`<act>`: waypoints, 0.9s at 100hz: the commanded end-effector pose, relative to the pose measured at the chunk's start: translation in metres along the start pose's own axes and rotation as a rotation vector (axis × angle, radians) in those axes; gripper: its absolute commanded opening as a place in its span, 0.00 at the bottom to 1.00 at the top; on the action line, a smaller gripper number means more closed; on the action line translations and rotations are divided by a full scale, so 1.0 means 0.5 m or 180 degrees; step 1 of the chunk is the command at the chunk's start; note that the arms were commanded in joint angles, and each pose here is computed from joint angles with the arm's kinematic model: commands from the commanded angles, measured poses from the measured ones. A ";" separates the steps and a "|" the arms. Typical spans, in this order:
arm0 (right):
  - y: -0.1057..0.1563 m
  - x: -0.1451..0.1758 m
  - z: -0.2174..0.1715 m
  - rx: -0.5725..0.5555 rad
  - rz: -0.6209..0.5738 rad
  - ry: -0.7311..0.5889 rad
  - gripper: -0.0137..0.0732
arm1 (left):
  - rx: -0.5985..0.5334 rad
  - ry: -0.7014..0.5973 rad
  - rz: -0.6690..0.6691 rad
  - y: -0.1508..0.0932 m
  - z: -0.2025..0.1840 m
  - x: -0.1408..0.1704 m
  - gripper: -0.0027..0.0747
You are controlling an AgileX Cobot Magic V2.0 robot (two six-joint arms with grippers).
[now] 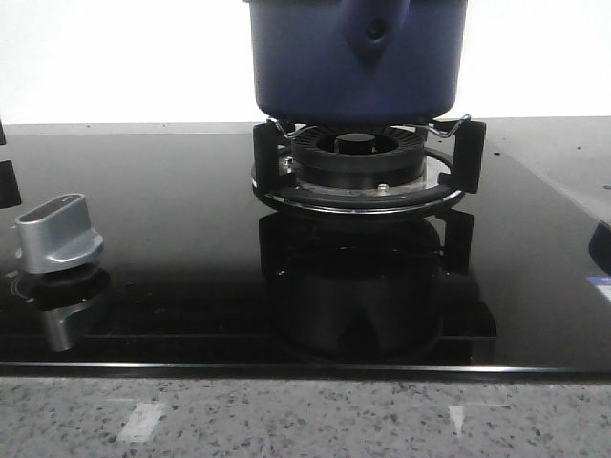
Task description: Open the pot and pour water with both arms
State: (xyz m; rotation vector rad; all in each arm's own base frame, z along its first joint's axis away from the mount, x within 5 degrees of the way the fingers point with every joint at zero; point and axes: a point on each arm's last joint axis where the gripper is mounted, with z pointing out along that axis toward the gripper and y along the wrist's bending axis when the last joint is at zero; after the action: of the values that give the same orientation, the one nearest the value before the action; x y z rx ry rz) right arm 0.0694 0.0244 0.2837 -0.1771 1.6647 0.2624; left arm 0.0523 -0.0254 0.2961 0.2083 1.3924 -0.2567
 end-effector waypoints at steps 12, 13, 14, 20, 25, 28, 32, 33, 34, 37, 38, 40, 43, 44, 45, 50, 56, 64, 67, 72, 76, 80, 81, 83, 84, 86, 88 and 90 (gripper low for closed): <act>-0.006 -0.026 -0.003 0.0131 -0.0032 -0.0225 0.10 | -0.0039 -0.0058 -0.0067 0.002 0.001 -0.016 0.01; -0.006 -0.026 -0.003 0.0131 -0.0032 -0.0225 0.10 | -0.0044 -0.0049 -0.0063 0.003 0.001 -0.015 0.01; -0.006 -0.026 -0.003 0.0135 -0.0032 -0.0229 0.10 | -0.0054 -0.0028 -0.0062 0.003 0.001 -0.014 0.01; -0.006 -0.026 -0.003 0.0135 -0.0032 -0.0228 0.10 | -0.0200 0.0072 -0.0105 0.011 0.000 -0.008 0.01; -0.006 -0.026 -0.003 0.0135 -0.0032 -0.0228 0.10 | -0.0353 0.0171 -0.0327 0.020 -0.001 -0.002 0.01; -0.006 -0.026 -0.003 0.0135 -0.0032 -0.0228 0.10 | -0.0438 0.0218 -0.0385 0.024 -0.001 0.002 0.01; -0.006 -0.026 -0.003 0.0135 -0.0032 -0.0228 0.10 | -0.0563 0.0240 -0.0344 0.032 -0.002 0.006 0.01; -0.006 -0.026 -0.003 0.0135 -0.0032 -0.0228 0.10 | -0.0598 0.0241 -0.0368 0.034 -0.002 0.008 0.01; -0.006 -0.026 -0.003 0.0135 -0.0032 -0.0228 0.10 | -0.0614 0.0236 -0.0377 0.035 -0.002 0.008 0.01; -0.006 -0.026 -0.003 0.0135 -0.0032 -0.0228 0.10 | -0.0673 0.0234 -0.0453 0.038 -0.002 0.015 0.01; -0.006 -0.026 -0.003 0.0135 -0.0032 -0.0228 0.10 | -0.0692 0.0228 -0.0395 0.040 -0.002 0.016 0.01; -0.006 -0.026 -0.003 0.0135 -0.0032 -0.0228 0.10 | -0.0718 0.0228 -0.0368 0.042 -0.002 0.021 0.01; -0.006 -0.026 -0.003 0.0135 -0.0032 -0.0228 0.10 | -0.0741 0.0229 -0.0298 0.043 -0.003 0.028 0.01; -0.006 -0.026 -0.003 0.0135 -0.0032 -0.0228 0.10 | -0.0746 0.0237 -0.0289 0.043 -0.004 0.032 0.01; -0.006 -0.026 -0.003 0.0135 -0.0032 -0.0228 0.10 | -0.0751 0.0246 -0.0235 0.044 -0.005 0.034 0.01; -0.006 -0.026 -0.003 0.0135 -0.0032 -0.0228 0.10 | -0.0765 0.0268 -0.0111 0.044 -0.012 0.048 0.01; -0.006 -0.026 -0.003 0.0135 -0.0032 -0.0228 0.10 | -0.0764 0.0253 -0.0028 0.042 -0.022 0.067 0.01; -0.006 -0.026 -0.003 0.0135 -0.0032 -0.0228 0.10 | -0.0764 0.0247 -0.0026 0.041 -0.032 0.094 0.01; -0.006 -0.026 -0.003 0.0135 -0.0032 -0.0228 0.10 | -0.0765 0.0256 -0.0027 0.041 -0.035 0.105 0.01; -0.006 -0.026 -0.003 0.0135 -0.0032 -0.0228 0.10 | -0.0765 0.0289 -0.0031 0.041 -0.040 0.127 0.01; -0.006 -0.026 -0.003 0.0135 -0.0032 -0.0228 0.10 | -0.0766 0.0313 -0.0034 0.041 -0.041 0.138 0.01; -0.006 -0.026 -0.003 0.0135 -0.0032 -0.0228 0.10 | -0.0767 0.0361 -0.0040 0.041 -0.041 0.145 0.01; -0.006 -0.026 -0.003 0.0135 -0.0032 -0.0228 0.10 | -0.0768 0.0371 -0.0041 0.042 -0.041 0.148 0.01; -0.006 -0.026 -0.003 0.0135 -0.0032 -0.0228 0.10 | -0.0768 0.0386 -0.0043 0.042 -0.041 0.151 0.01; -0.006 -0.026 -0.003 0.0135 -0.0032 -0.0228 0.10 | -0.0769 0.0401 -0.0045 0.042 -0.041 0.154 0.01; -0.006 -0.026 -0.003 0.0135 -0.0032 -0.0228 0.10 | -0.0771 0.0408 -0.0046 0.042 -0.040 0.158 0.01; -0.006 -0.026 -0.003 0.0135 -0.0032 -0.0228 0.10 | -0.0773 0.0398 -0.0045 0.043 -0.040 0.161 0.01; -0.006 -0.026 -0.003 0.0135 -0.0032 -0.0228 0.10 | -0.0777 0.0378 -0.0053 0.043 -0.040 0.167 0.01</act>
State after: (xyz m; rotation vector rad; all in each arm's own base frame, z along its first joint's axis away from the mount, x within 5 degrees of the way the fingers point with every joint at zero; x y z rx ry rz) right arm 0.0694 0.0244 0.2837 -0.1771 1.6647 0.2624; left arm 0.0552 -0.0040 0.1985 0.0225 1.6700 -0.0730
